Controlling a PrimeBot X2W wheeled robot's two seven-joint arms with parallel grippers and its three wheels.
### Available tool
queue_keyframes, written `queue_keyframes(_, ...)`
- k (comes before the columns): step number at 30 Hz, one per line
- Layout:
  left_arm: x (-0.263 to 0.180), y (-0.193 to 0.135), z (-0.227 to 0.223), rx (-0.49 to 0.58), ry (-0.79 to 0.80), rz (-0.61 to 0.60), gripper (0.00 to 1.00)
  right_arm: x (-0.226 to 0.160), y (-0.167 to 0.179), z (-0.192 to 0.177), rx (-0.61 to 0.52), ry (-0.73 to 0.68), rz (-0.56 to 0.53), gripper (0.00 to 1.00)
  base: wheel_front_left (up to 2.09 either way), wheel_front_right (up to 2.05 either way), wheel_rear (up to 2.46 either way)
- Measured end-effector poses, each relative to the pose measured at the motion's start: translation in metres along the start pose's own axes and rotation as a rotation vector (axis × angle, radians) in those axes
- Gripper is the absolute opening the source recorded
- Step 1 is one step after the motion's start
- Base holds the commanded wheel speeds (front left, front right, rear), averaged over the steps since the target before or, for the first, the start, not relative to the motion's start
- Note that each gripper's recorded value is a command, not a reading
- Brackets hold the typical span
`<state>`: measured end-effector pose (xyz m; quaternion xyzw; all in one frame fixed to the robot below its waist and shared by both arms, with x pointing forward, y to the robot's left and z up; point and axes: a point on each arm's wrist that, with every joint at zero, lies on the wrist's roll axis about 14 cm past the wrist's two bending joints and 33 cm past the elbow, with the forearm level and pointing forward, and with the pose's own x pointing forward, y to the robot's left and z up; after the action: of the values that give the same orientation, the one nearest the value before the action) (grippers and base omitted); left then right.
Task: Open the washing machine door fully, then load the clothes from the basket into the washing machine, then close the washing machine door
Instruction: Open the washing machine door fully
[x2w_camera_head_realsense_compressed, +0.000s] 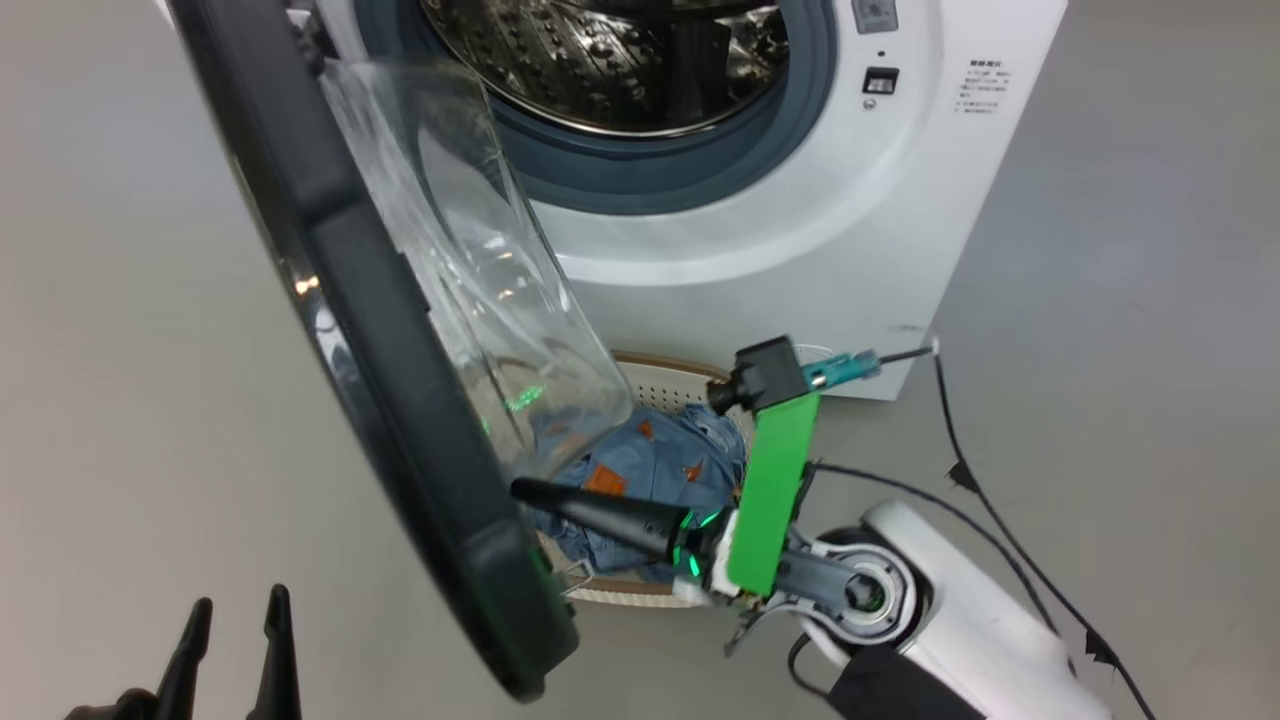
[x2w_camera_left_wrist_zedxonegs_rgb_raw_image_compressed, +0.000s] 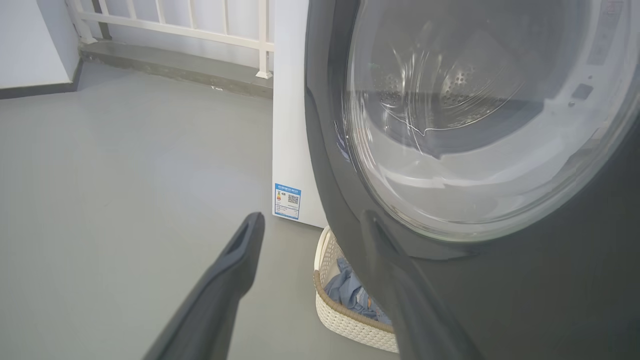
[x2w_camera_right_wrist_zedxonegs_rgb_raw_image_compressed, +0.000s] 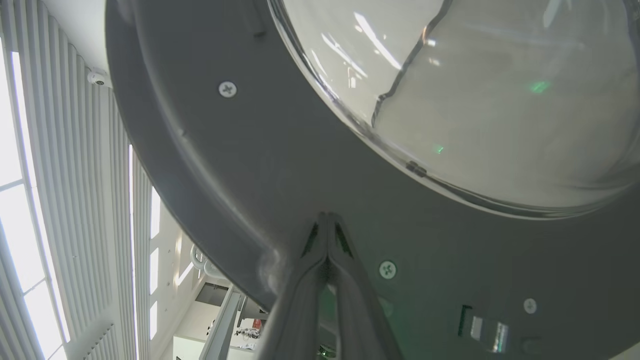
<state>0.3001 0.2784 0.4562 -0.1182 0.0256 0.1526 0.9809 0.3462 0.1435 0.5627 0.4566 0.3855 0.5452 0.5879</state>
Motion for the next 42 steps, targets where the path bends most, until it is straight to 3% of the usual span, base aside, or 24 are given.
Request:
queue_keyframes(13, -0.022, 0.004, 0.004, -0.025, -0.025, 0.011, 1.0, 0.019, 0.01, -0.036, 0.031, 0.021, 0.0, 0.0, 0.0, 0.0, 0.0)
queue_keyframes(26, -0.025, 0.004, 0.014, -0.031, -0.064, 0.005, 1.0, 0.018, 0.011, -0.037, 0.029, -0.067, -0.028, 0.0, 0.0, 0.0, 0.0)
queue_keyframes(29, -0.025, 0.006, 0.017, -0.034, -0.076, 0.009, 1.0, 0.016, 0.013, -0.036, -0.019, -0.093, -0.037, 0.44, 0.0, 0.0, 0.0)
queue_keyframes(31, -0.027, 0.007, 0.017, -0.033, -0.074, 0.01, 1.0, 0.013, 0.014, -0.036, -0.061, -0.111, -0.046, 1.0, 0.0, 0.0, 0.0)
queue_keyframes(35, -0.027, 0.007, 0.019, -0.033, -0.082, 0.006, 1.0, 0.006, 0.023, -0.028, -0.183, -0.171, -0.046, 1.0, 0.0, 0.0, 0.0)
queue_keyframes(40, -0.023, 0.006, 0.021, -0.032, -0.091, 0.0, 1.0, -0.023, 0.019, -0.003, -0.416, -0.306, -0.111, 1.0, 0.0, 0.0, 0.0)
queue_keyframes(42, -0.022, 0.005, 0.022, -0.029, -0.092, -0.004, 1.0, -0.03, 0.016, 0.002, -0.453, -0.336, -0.128, 1.0, 0.0, 0.0, 0.0)
